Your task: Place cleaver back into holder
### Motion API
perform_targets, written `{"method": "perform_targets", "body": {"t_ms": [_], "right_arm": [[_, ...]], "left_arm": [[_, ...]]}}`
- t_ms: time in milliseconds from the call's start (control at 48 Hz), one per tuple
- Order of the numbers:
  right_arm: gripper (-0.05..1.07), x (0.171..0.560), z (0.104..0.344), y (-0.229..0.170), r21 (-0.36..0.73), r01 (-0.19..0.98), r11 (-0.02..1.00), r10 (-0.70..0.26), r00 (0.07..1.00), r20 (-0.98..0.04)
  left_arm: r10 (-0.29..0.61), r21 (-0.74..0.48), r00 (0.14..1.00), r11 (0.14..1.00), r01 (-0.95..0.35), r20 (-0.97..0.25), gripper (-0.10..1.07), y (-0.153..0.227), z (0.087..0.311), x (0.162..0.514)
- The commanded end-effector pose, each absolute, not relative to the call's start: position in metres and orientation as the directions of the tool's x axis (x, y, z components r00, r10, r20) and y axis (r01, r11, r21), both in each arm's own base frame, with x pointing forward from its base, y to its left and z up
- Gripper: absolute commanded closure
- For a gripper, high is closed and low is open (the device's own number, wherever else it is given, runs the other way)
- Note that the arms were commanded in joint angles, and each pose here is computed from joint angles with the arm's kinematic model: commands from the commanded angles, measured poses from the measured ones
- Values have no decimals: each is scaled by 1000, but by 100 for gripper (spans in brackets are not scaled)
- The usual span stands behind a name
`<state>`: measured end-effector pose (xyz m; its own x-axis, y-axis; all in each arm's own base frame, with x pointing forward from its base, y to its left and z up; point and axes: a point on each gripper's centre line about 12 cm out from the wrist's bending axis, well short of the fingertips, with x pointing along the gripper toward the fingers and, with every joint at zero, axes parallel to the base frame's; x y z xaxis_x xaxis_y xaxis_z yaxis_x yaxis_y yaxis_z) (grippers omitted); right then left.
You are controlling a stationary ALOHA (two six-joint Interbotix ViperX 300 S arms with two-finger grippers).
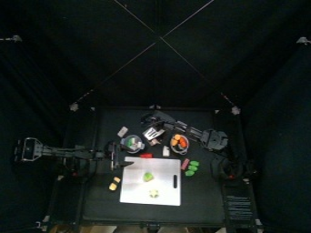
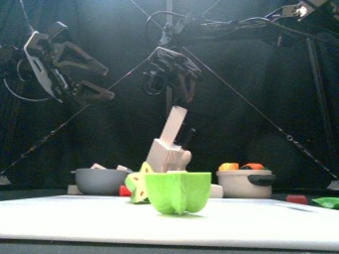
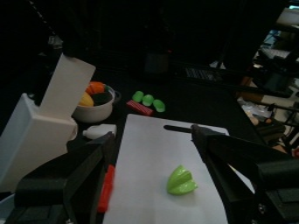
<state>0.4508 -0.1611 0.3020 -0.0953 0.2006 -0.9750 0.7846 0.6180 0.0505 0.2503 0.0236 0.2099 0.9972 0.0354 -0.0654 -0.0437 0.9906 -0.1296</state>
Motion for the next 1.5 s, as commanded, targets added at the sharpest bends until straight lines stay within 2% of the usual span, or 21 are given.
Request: {"method": "perform_targets", "body": {"t_ms": [0, 438, 896, 1167, 1479], "right_arm": [[40, 447, 322, -160, 77, 781, 619, 181, -46, -982], [40, 448, 318, -164, 55, 785, 617, 160, -57, -986], [41, 459, 319, -168, 76, 778, 624, 145, -19, -989], [41, 463, 310, -170, 70, 778, 624, 150, -31, -988], [38, 464, 317, -178, 44, 778, 626, 79, -7, -997]], "left_arm": [[38, -128, 998, 991, -44, -50, -4, 25, 214, 252], [38, -128, 998, 991, -44, -50, -4, 25, 214, 252], [39, -130, 998, 991, -45, -50, -4, 25, 214, 252], [39, -130, 998, 991, -45, -50, -4, 25, 214, 252], [37, -128, 998, 991, -43, -50, -4, 24, 214, 252]]}}
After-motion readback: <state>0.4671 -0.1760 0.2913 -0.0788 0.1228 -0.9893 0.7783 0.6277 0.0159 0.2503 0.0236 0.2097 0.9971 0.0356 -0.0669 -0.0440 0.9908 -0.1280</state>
